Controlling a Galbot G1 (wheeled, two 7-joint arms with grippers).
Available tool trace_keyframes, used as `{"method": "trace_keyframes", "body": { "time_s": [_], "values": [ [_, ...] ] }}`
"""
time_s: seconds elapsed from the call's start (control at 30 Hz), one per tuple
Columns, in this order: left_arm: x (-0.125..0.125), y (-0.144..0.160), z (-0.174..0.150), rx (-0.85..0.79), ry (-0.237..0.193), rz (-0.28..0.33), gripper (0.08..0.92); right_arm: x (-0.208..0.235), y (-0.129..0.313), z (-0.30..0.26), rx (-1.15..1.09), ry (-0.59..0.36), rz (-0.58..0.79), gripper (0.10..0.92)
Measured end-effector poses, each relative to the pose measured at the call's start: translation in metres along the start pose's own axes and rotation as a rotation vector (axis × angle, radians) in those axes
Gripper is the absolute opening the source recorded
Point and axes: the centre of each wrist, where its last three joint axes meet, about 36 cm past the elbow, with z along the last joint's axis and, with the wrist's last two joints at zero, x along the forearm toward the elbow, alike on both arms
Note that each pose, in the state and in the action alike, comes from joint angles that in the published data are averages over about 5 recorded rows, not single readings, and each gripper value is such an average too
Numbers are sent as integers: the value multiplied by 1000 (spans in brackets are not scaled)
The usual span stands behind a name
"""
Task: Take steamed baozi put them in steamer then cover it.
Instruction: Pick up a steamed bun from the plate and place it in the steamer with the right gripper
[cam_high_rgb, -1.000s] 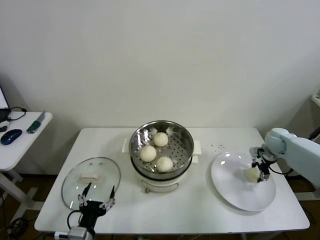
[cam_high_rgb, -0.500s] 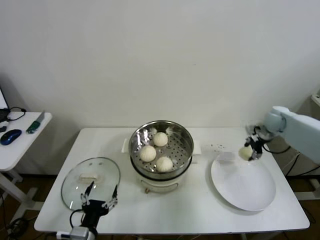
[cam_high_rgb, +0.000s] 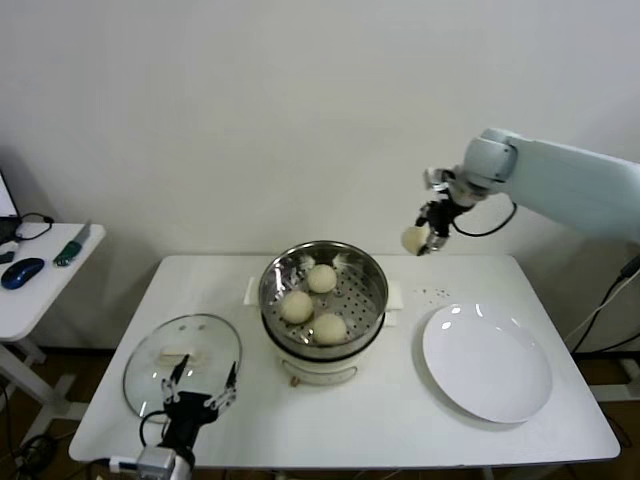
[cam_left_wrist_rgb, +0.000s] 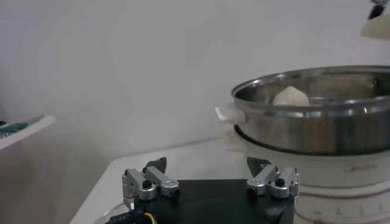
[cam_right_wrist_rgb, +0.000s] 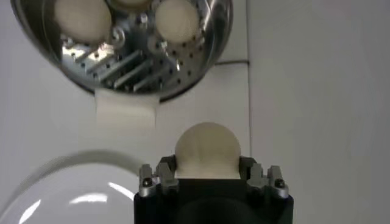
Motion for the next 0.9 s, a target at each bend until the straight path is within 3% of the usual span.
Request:
{"method": "trace_keyframes", "body": {
  "time_s": [0.43, 0.9],
  "values": [
    [-2, 16, -5, -33, -28, 12, 823, -34, 10, -111, 59, -6, -76, 658],
    [-10, 32, -9, -43, -44, 4, 823, -99, 39, -134, 93, 59, -171, 662]
  ]
}}
